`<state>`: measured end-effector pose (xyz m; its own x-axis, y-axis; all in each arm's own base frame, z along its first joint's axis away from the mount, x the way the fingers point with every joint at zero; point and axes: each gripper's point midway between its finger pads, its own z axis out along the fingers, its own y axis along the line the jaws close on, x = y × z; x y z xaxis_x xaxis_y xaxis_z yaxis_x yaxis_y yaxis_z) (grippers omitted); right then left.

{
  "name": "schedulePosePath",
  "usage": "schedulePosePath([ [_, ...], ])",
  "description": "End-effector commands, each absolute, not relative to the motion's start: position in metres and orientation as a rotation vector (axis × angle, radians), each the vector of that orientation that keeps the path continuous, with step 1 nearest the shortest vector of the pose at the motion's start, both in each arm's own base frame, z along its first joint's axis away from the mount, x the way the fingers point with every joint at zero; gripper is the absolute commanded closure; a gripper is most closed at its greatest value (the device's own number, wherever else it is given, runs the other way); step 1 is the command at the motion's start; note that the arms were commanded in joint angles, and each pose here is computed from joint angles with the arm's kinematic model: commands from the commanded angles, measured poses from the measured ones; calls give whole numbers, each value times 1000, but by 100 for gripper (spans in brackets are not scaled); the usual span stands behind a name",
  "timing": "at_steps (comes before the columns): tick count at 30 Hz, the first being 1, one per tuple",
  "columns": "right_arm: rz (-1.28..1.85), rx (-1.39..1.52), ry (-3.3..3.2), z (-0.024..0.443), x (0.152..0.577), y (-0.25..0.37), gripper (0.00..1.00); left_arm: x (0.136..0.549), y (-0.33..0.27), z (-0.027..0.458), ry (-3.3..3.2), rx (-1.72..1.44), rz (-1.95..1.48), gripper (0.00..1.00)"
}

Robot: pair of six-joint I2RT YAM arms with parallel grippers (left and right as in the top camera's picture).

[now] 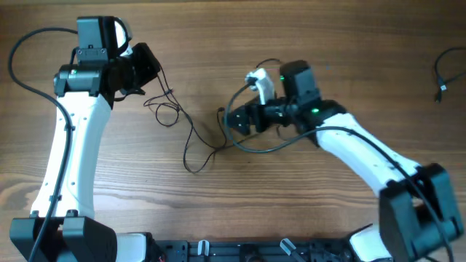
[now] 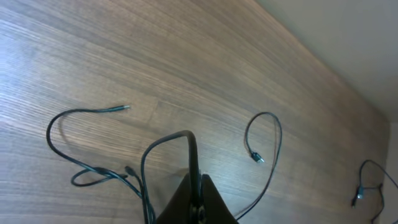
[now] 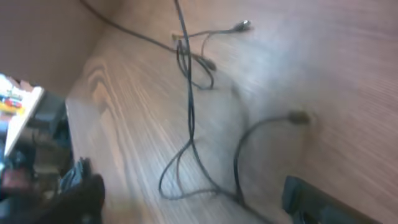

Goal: Untangle cables

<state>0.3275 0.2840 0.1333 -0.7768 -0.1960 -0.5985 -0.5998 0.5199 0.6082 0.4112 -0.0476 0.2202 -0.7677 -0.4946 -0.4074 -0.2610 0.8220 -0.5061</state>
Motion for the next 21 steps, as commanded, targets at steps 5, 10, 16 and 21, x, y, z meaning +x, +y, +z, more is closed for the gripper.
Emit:
schedulePosePath([
  [5,1230,-516,2467,67,331,308,22,407,-45,217,2485,-554,-558,96],
  [10,1201,-553,2529,39,310,335,36,407,-44,217,2485,-555,-554,96],
  [16,1200,-350,2486,48,334,345,59,405,-44,215,2495,-560,-553,96],
  [21,1313,-569,2364,68,319,362,96,403,-41,213,2503,-570,-530,96],
])
